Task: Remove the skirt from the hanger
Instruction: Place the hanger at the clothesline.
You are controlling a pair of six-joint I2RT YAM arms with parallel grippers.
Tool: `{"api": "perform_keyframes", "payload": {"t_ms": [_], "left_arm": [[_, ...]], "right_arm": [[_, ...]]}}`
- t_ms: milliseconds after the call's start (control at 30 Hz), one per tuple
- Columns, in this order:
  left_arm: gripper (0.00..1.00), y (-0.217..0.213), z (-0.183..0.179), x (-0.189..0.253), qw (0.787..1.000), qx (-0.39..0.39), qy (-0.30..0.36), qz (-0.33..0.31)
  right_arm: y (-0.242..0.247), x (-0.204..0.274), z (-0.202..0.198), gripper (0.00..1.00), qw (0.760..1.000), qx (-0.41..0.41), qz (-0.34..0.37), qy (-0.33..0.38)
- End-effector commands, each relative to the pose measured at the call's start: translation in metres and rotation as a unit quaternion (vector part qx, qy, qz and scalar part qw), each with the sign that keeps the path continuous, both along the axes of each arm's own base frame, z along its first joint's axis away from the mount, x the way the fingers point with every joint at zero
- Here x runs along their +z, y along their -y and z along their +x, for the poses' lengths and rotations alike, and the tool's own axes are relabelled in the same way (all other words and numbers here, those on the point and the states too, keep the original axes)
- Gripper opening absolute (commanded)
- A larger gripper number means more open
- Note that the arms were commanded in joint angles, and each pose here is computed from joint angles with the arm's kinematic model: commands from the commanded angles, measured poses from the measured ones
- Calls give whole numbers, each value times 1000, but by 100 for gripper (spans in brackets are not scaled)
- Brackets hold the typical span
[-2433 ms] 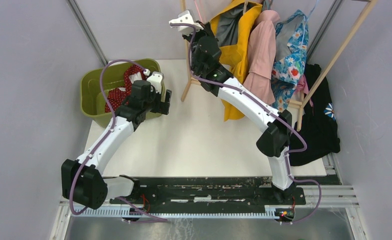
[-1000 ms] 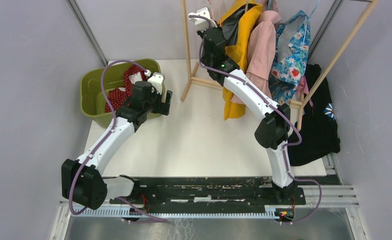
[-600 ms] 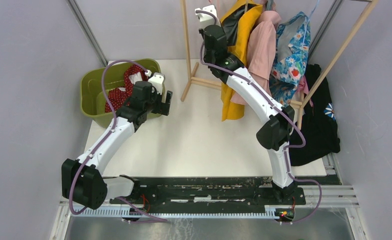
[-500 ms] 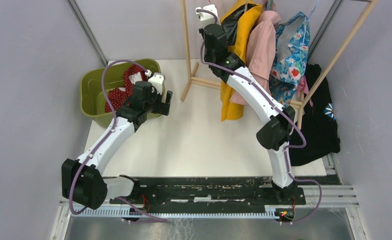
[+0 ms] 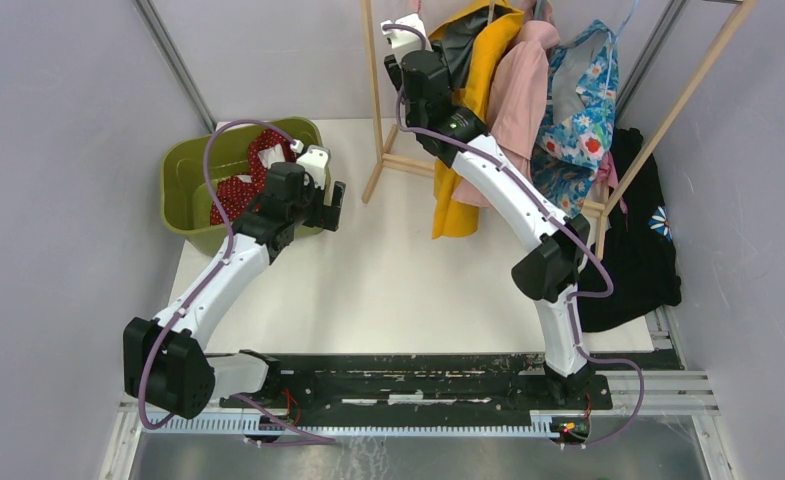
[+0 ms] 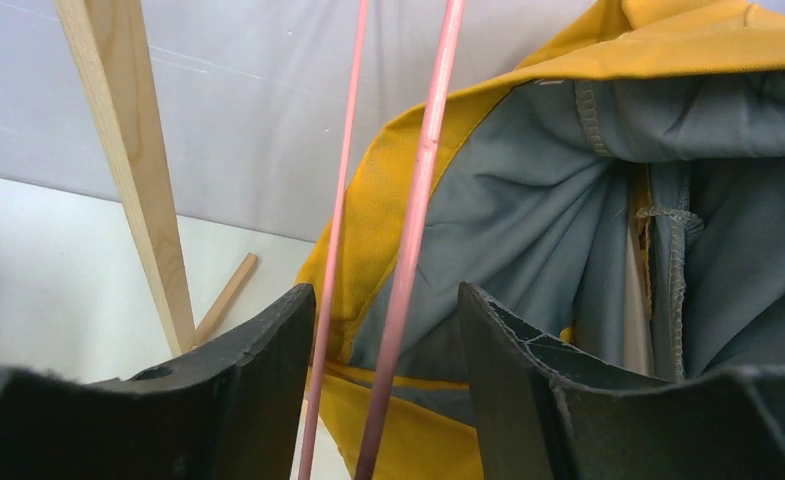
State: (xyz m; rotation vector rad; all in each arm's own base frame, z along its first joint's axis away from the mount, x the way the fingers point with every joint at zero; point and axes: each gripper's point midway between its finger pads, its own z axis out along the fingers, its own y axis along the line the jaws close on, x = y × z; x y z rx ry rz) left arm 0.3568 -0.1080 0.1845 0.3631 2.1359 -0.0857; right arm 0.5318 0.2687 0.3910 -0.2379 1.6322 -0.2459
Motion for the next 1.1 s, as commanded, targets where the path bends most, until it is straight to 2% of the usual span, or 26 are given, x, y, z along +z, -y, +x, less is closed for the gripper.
{"api": "perform_keyframes", "payload": {"t_ms": [0,233,633,833,1067], "left_arm": [[99,2,1,9,1000,-12,15,4],[99,4,0,10,1000,-14,17,0],[99,3,0,14,1000,-6,21,-7],[99,6,-2,14,1000,-10,21,-11],[99,11,-4,18,999,-18,23,-13]], "right_arm": [[4,51,-18,62,999,16,18,47],[1,89,-51,72,996,36,2,84],[32,151,-107,74,989,0,14,150],[71,150,-106,69,987,-85,-2,137],[104,124,-88,67,987,-131,33,89]]}}
